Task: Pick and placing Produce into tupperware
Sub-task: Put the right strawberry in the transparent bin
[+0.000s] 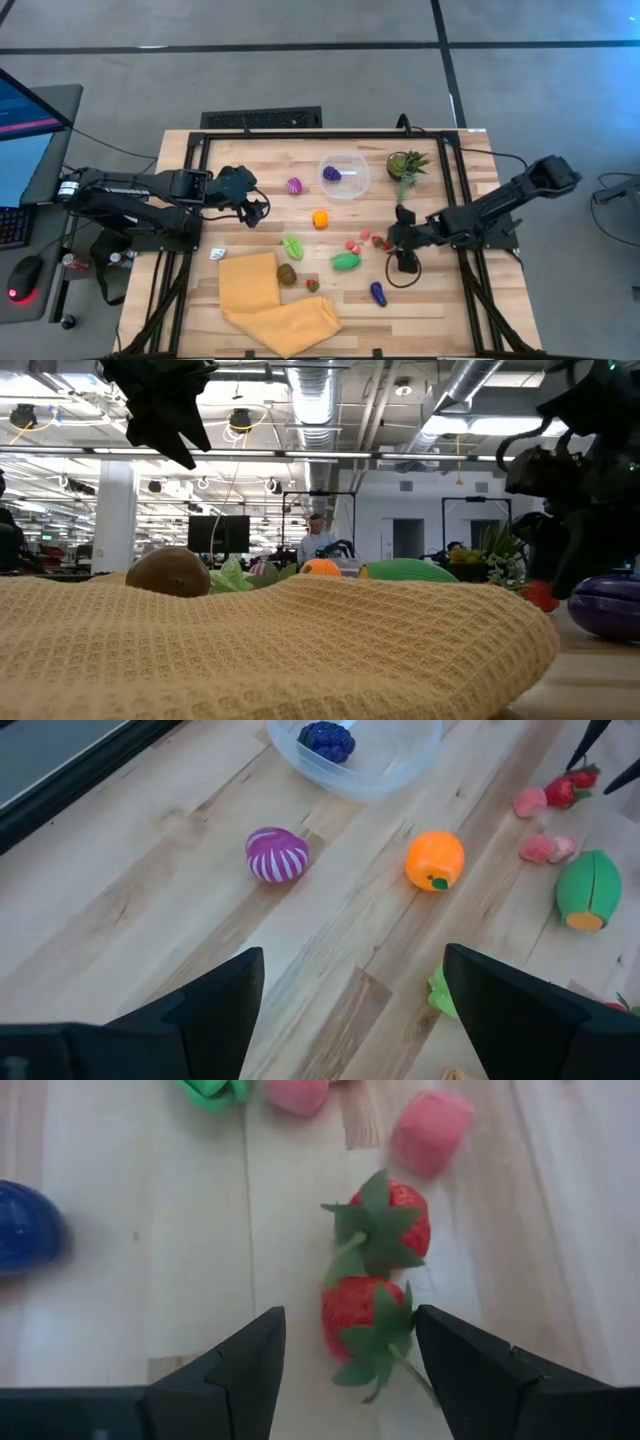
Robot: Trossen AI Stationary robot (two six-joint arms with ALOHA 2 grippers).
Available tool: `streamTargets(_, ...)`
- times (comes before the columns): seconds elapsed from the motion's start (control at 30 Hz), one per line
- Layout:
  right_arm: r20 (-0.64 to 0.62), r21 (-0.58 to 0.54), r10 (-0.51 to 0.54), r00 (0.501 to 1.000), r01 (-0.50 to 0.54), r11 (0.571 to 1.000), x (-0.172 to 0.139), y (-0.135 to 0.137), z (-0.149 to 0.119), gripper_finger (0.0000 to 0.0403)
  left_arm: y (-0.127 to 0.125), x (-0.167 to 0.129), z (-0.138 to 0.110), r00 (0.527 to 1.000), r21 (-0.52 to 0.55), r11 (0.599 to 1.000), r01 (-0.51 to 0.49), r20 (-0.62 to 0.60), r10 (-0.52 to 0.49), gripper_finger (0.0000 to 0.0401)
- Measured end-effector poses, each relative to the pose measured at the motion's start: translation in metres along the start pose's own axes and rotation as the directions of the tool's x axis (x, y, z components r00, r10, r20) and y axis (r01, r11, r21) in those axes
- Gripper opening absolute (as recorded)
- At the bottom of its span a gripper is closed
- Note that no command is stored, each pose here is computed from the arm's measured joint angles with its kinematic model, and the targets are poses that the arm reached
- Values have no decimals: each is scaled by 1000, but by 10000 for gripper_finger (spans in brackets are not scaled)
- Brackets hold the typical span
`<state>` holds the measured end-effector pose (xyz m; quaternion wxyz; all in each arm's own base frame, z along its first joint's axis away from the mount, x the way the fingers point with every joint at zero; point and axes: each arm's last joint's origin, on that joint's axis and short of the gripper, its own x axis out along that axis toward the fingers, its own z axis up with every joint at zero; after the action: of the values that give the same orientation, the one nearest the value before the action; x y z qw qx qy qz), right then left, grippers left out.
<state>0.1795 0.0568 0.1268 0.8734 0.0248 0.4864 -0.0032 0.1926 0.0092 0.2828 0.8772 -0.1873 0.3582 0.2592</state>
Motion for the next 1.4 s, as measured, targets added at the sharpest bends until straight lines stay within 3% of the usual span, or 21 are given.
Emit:
streamTargets(0.4, -33, 58, -18, 999, 19, 998, 11, 1, -2, 243, 0, 0, 0, 1000, -3, 1000, 0, -1, 0, 300)
streamTargets(0.87, -24, 87, 19, 1000, -17, 996, 10, 2, -1, 167, 0, 0, 0, 1000, -2, 1000, -2, -4, 2, 300)
streamTargets(1.17, -8, 117, 41, 999, -40, 992, 8, 6, 8, 195, 0, 0, 0, 1000, 2, 1000, -2, -3, 2, 300)
streamTargets(1.4, -11, 118, 92, 996, -90, 989, 3, 10, 18, 171, 0, 0, 0, 1000, 17, 1000, -4, -4, 4, 300)
